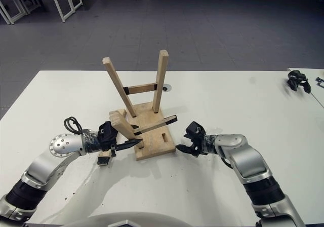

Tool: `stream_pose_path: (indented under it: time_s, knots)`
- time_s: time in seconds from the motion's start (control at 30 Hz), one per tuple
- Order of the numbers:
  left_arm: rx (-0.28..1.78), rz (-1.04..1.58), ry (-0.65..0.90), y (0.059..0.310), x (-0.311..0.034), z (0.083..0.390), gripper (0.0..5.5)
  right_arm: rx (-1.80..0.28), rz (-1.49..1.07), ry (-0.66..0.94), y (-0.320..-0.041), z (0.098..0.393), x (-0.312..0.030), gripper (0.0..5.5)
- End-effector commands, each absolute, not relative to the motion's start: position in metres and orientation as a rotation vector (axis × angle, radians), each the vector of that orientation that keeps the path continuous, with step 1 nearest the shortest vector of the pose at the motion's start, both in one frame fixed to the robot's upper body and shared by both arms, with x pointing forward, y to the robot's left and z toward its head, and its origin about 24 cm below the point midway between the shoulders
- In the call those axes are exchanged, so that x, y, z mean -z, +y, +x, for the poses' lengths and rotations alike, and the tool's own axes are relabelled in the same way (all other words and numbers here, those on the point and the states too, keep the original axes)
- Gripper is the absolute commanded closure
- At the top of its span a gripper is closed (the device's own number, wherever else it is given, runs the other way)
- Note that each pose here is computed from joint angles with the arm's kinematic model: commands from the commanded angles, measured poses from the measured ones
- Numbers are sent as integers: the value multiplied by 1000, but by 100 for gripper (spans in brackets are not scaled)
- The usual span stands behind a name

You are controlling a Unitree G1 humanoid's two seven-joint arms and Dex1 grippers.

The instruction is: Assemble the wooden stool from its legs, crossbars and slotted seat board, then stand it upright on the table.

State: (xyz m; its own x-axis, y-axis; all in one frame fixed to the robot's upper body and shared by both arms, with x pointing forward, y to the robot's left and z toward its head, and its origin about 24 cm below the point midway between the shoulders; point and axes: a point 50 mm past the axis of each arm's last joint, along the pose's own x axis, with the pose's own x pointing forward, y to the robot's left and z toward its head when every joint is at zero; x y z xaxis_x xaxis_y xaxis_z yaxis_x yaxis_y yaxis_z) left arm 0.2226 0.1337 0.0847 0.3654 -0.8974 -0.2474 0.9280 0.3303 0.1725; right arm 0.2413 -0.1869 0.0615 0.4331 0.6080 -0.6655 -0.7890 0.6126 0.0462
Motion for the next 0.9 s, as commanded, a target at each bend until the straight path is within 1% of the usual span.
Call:
stream_pose_path:
  time_s: [0.03,0.13,0.23,0.27,0.4,0.5,0.57,0.63,0.7,0.8,0.87,0.9]
  knots:
    - [1109,391,389,156,-47,227,346,-908,-251,682,-182,241,-63,229]
    - [1142,385,275,146,-76,246,346,-897,-250,686,-184,241,-62,229]
    - [1191,383,236,141,-88,254,346,-893,-245,688,-184,241,-61,229]
    - [1207,377,229,140,-90,254,309,-891,-244,688,-184,241,-60,229]
    - [1223,346,186,140,-99,253,254,-891,-238,691,-183,239,-59,229]
    - [1160,332,192,151,-102,246,243,-890,-236,694,-183,238,-58,229]
    - [1042,308,231,166,-102,234,243,-886,-233,696,-184,236,-58,229]
    - [868,250,316,180,-94,220,243,-879,-226,698,-184,235,-58,229]
    - [742,182,361,183,-86,204,243,-872,-216,702,-185,234,-58,229]
    - [462,73,304,183,-85,197,243,-867,-211,708,-185,233,-58,229]
    - [310,62,277,186,-82,194,272,-871,-211,711,-185,232,-57,229]
    - [245,54,283,188,-79,190,272,-870,-210,712,-185,232,-57,229]
